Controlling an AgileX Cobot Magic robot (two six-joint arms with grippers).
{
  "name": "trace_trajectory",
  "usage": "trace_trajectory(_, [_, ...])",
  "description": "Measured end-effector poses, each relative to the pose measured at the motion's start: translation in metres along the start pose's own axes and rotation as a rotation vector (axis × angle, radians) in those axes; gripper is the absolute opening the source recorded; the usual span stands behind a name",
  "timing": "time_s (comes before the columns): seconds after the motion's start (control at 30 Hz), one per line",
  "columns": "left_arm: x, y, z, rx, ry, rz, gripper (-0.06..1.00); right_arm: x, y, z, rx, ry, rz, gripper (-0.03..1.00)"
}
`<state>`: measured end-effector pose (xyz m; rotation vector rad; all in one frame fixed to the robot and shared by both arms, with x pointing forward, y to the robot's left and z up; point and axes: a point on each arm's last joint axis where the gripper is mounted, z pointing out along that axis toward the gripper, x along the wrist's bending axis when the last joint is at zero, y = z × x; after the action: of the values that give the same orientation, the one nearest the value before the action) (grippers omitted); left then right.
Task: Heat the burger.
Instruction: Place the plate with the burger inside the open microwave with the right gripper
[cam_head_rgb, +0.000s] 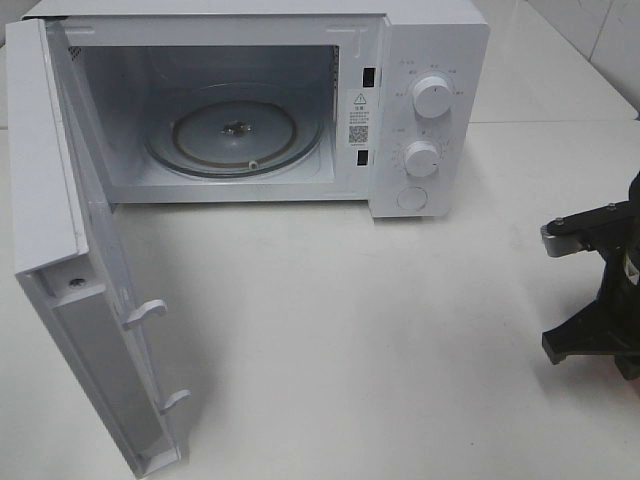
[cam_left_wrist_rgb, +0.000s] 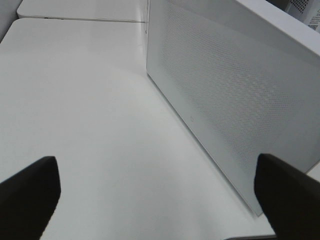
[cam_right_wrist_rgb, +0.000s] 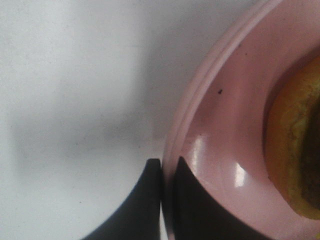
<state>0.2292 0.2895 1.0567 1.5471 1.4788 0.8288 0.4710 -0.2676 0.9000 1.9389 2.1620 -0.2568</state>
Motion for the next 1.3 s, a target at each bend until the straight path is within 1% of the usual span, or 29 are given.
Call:
trace_trajectory(0.03, [0.0, 0.0, 0.0, 0.0, 0.0, 0.0, 0.97, 0.0, 0.0, 0.0, 0.0, 0.0, 0.0, 0.02])
trace_trajectory(0.07, [0.0, 0.0, 0.0, 0.0, 0.0, 0.0, 0.97, 0.003, -0.001, -0.002, -0.002, -0.023, -0.006, 0.02])
trace_trajectory(0.1, [0.0, 0.0, 0.0, 0.0, 0.0, 0.0, 0.97, 0.003, -0.001, -0.002, -0.002, -0.023, -0.006, 0.02])
trace_trajectory(0.13, [0.0, 0.0, 0.0, 0.0, 0.0, 0.0, 0.97, 0.006, -0.001, -0.003, -0.003, -0.046, -0.011, 0.02])
trace_trajectory(0.2, [0.0, 0.0, 0.0, 0.0, 0.0, 0.0, 0.97, 0.006, -0.001, -0.004, -0.008, -0.057, -0.017, 0.02])
trace_trajectory(0.23, [0.0, 0.0, 0.0, 0.0, 0.0, 0.0, 0.97, 0.008, -0.002, -0.005, -0.015, -0.079, -0.02, 0.02])
trace_trajectory(0.27, [0.0, 0.0, 0.0, 0.0, 0.0, 0.0, 0.97, 0.008, -0.002, -0.005, -0.015, -0.079, -0.02, 0.02])
trace_trajectory(0.3, [0.0, 0.0, 0.0, 0.0, 0.0, 0.0, 0.97, 0.009, -0.002, -0.006, -0.016, -0.102, -0.023, 0.02])
trace_trajectory(0.37, [0.0, 0.0, 0.0, 0.0, 0.0, 0.0, 0.97, 0.01, -0.003, -0.008, -0.02, -0.111, -0.028, 0.02])
trace_trajectory(0.4, [0.0, 0.0, 0.0, 0.0, 0.0, 0.0, 0.97, 0.012, -0.004, -0.009, -0.02, -0.132, -0.038, 0.02])
trace_trajectory(0.53, [0.0, 0.0, 0.0, 0.0, 0.0, 0.0, 0.97, 0.016, -0.006, -0.012, -0.024, -0.143, -0.063, 0.02])
trace_trajectory(0.6, [0.0, 0.0, 0.0, 0.0, 0.0, 0.0, 0.97, 0.022, -0.015, -0.016, -0.04, -0.147, -0.089, 0.02])
trace_trajectory(0.7, [0.0, 0.0, 0.0, 0.0, 0.0, 0.0, 0.97, 0.023, -0.017, -0.018, -0.043, -0.149, -0.092, 0.02])
trace_trajectory(0.77, [0.0, 0.0, 0.0, 0.0, 0.0, 0.0, 0.97, 0.026, -0.028, -0.025, -0.055, -0.163, -0.114, 0.02])
trace_trajectory(0.83, [0.0, 0.0, 0.0, 0.0, 0.0, 0.0, 0.97, 0.026, -0.029, -0.027, -0.058, -0.166, -0.119, 0.02])
trace_trajectory(0.97, [0.0, 0.0, 0.0, 0.0, 0.0, 0.0, 0.97, 0.029, -0.037, -0.038, -0.089, -0.187, -0.149, 0.02])
trace_trajectory(1.17, [0.0, 0.0, 0.0, 0.0, 0.0, 0.0, 0.97, 0.033, -0.042, -0.045, -0.11, -0.194, -0.17, 0.02])
trace_trajectory(1.3, [0.0, 0.0, 0.0, 0.0, 0.0, 0.0, 0.97, 0.04, -0.05, -0.057, -0.146, -0.201, -0.214, 0.02])
